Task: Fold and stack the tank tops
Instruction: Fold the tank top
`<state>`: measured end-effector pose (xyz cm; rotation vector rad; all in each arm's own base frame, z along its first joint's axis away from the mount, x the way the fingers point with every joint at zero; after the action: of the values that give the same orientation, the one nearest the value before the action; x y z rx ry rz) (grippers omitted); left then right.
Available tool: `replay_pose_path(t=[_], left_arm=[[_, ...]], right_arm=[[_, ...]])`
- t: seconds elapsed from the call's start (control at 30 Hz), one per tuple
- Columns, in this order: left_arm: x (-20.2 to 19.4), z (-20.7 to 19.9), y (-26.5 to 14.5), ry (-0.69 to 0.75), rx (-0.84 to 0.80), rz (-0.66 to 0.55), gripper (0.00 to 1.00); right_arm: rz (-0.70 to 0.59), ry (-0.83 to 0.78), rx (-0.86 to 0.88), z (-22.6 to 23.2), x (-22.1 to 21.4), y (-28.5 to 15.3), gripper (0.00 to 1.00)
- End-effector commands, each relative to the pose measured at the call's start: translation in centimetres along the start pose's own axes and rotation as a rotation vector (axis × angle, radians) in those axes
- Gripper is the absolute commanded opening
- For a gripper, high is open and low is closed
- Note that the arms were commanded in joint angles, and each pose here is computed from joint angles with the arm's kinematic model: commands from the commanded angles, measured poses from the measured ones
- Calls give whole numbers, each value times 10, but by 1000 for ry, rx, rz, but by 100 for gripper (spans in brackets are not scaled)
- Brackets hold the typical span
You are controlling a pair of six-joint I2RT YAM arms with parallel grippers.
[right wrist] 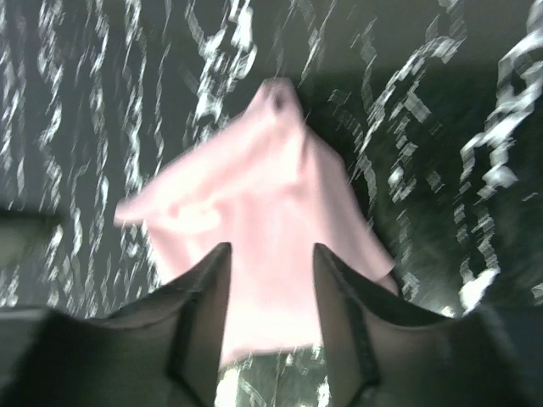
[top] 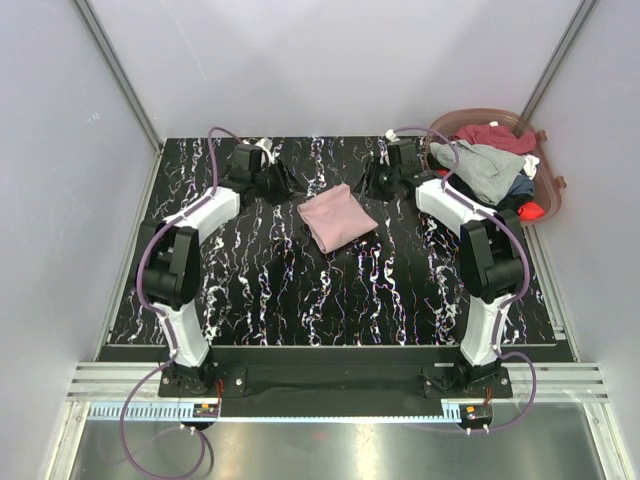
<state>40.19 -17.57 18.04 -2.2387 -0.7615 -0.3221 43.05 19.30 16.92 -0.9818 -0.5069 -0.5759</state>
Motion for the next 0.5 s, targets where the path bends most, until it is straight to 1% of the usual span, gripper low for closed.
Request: replay_pose_path(t=[0.0, 0.03, 0.07, 0.17, 0.2, 0.27, 0.3, 0.37, 0.47], left_arm=[[6, -18, 15, 61, -112, 40, 44], [10, -25, 17, 74, -140, 31, 43], [7, -24, 26, 68, -147, 55, 42], [8, -22, 42, 47, -169, 92, 39], [9, -20, 46, 43, -162, 95, 38], [11, -8, 58, 30, -127, 99, 36], [10, -2, 63, 22, -112, 105, 35], [9, 14, 76, -1, -81, 126, 33], [6, 30, 89, -20, -57, 146, 32]], right_arm=[[54, 31, 161, 12, -14, -10, 46], [66, 36, 182, 12, -18, -6, 43], [91, 53, 198, 11, -24, -3, 35], [153, 82, 265, 10, -35, 8, 26], [175, 97, 275, 9, -40, 11, 21], [207, 141, 246, -4, -51, 19, 16], [201, 158, 236, -9, -53, 22, 14], [231, 231, 202, -26, -64, 29, 12], [287, 283, 177, -41, -79, 39, 10]])
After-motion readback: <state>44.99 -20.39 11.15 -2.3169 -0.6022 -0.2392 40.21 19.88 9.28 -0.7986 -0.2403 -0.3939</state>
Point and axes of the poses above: each gripper's point midway between its finger pads, its own y axis out along the fingers, its own z axis along the line the jaws close on, x = y × z, the point moved 8 cm from there along -y, back along the fingers, and after that the axes turned 2 degrees about -y, right-handed, at the moved point
